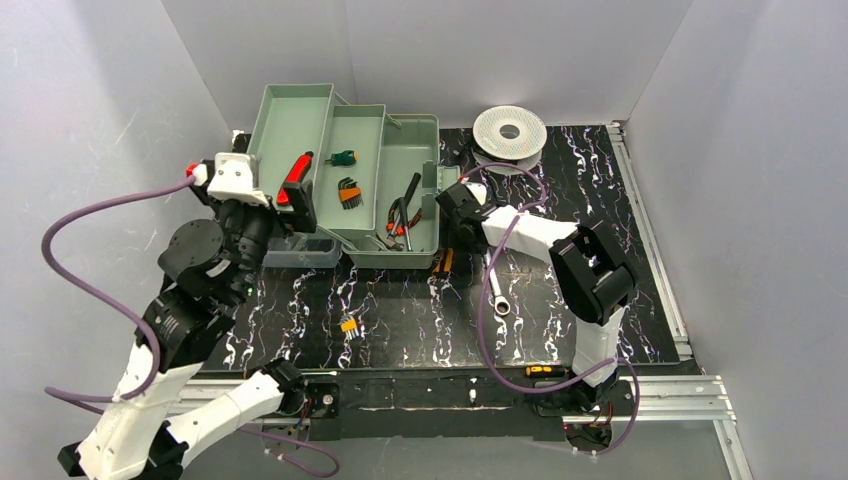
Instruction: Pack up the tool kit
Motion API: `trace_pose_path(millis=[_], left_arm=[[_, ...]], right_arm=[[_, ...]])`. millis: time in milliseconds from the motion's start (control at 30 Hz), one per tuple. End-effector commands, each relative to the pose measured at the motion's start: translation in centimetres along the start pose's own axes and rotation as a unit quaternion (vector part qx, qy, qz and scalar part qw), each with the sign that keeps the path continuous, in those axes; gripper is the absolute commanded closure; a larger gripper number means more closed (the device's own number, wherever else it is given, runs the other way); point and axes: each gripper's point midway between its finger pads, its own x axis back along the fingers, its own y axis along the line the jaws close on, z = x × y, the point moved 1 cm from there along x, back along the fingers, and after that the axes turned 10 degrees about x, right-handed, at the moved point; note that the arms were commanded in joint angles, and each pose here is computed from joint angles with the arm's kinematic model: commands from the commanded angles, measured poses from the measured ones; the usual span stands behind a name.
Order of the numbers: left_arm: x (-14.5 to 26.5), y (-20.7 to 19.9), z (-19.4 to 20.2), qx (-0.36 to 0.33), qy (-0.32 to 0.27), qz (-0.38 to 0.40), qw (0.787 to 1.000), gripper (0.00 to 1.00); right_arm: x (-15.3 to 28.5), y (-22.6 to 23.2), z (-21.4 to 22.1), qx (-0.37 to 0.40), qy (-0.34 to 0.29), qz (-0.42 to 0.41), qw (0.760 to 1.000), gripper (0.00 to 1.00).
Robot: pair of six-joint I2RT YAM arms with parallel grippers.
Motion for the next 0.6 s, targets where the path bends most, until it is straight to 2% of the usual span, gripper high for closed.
trace_pose_path(millis=[0, 133, 267, 333, 400, 500, 533, 567], left_arm=[[1.0, 0.1, 2.1, -0.004, 0.043, 0.014, 0.999, 0.01], [0.4, -0.7, 3.5, -0.017, 0.067, 0.027, 0.997, 0.01], [-0.2, -1.9, 4.8, -0.008, 0.093, 0.043, 0.995, 0.01], [-0.4, -2.3, 5.1, -0.008, 0.1, 0.049, 0.994, 0.0], [-0.6, -2.6, 5.5, -0.01, 0.108, 0.054, 0.993, 0.01], [-0.9, -3.1, 6.0, -0.012, 0.121, 0.061, 0.991, 0.0], [-1.0, -3.3, 6.1, -0.012, 0.124, 0.062, 0.99, 0.01], [-1.0, -3.4, 6.2, -0.01, 0.125, 0.065, 0.99, 0.01]], right_arm=[[-0.8, -1.0, 1.6, 0.014, 0.03, 0.032, 0.999, 0.34], [0.2, -2.0, 1.4, 0.016, 0.018, 0.04, 0.999, 0.58], [1.8, -3.1, 0.5, 0.008, 0.002, 0.046, 0.999, 0.72], [2.5, -3.8, 0.3, 0.001, -0.003, 0.048, 0.999, 0.74], [3.4, -4.2, -0.1, -0.007, -0.012, 0.047, 0.999, 0.88], [4.7, -3.9, -0.8, -0.011, -0.031, 0.023, 0.999, 0.86], [4.9, -3.7, -0.8, -0.009, -0.032, 0.014, 0.999, 0.8], [5.1, -3.4, -0.7, -0.009, -0.031, 0.003, 0.999, 0.7]])
